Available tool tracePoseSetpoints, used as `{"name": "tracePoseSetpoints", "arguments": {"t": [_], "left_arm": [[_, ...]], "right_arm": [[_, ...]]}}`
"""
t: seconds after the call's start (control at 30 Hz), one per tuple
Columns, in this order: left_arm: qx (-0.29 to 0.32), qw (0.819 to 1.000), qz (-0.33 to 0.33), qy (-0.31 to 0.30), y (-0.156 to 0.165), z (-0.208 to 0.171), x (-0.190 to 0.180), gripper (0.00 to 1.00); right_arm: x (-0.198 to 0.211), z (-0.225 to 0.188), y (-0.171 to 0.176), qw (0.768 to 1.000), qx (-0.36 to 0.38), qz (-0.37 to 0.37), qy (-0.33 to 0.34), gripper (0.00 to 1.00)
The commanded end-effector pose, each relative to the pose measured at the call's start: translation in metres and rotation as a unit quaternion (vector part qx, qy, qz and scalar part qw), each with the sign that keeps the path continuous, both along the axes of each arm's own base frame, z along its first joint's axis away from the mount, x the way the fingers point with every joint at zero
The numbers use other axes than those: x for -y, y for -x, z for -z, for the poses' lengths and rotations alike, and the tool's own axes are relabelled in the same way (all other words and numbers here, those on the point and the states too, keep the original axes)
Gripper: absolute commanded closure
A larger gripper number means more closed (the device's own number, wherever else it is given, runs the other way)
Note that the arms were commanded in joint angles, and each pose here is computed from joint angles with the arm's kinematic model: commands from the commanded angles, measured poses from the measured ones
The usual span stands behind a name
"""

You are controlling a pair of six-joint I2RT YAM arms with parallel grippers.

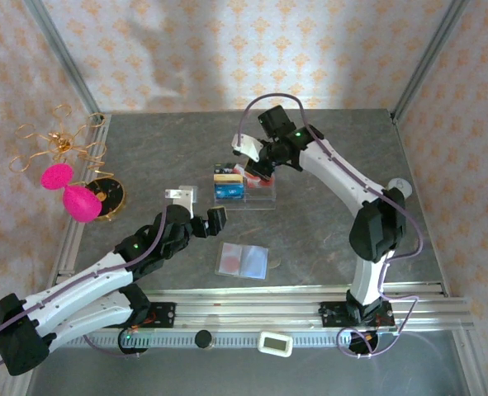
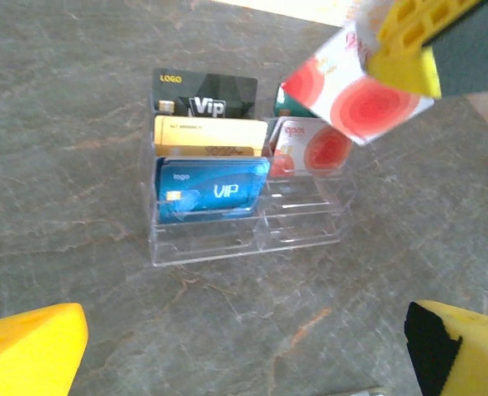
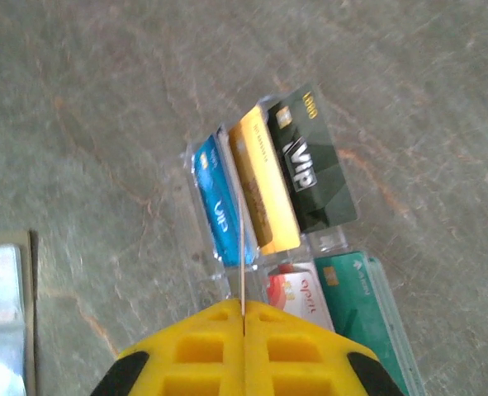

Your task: Take the credit cards out of the card holder

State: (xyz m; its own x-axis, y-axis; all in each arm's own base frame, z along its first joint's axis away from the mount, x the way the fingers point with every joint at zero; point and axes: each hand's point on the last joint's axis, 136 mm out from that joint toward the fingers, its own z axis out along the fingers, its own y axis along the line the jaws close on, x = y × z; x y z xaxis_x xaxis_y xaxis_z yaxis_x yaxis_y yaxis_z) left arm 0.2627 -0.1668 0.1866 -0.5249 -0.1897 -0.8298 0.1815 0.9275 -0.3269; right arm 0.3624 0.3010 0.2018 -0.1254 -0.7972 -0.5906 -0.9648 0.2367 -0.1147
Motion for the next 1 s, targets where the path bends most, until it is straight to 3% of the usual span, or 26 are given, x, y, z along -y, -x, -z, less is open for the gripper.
{"name": "tracePoseSetpoints", "arguments": {"t": [0.0,0.5,0.97], "left_arm": [[0.034,0.999,-0.028,-0.023,-0.009,-0.016,-0.013,0.01],[0.029,0.997,-0.039,-0.064,-0.026,-0.005,-0.012,0.01],[0.015,0.997,-0.034,-0.065,-0.030,0.003,-0.007,0.01]], "right_arm": [[0.009,0.004,0.009,0.998,0.010,-0.052,0.032,1.00],[0.037,0.041,-0.028,0.993,0.028,-0.071,0.094,1.00],[0.041,0.064,-0.037,0.991,0.023,-0.067,0.114,1.00]]}}
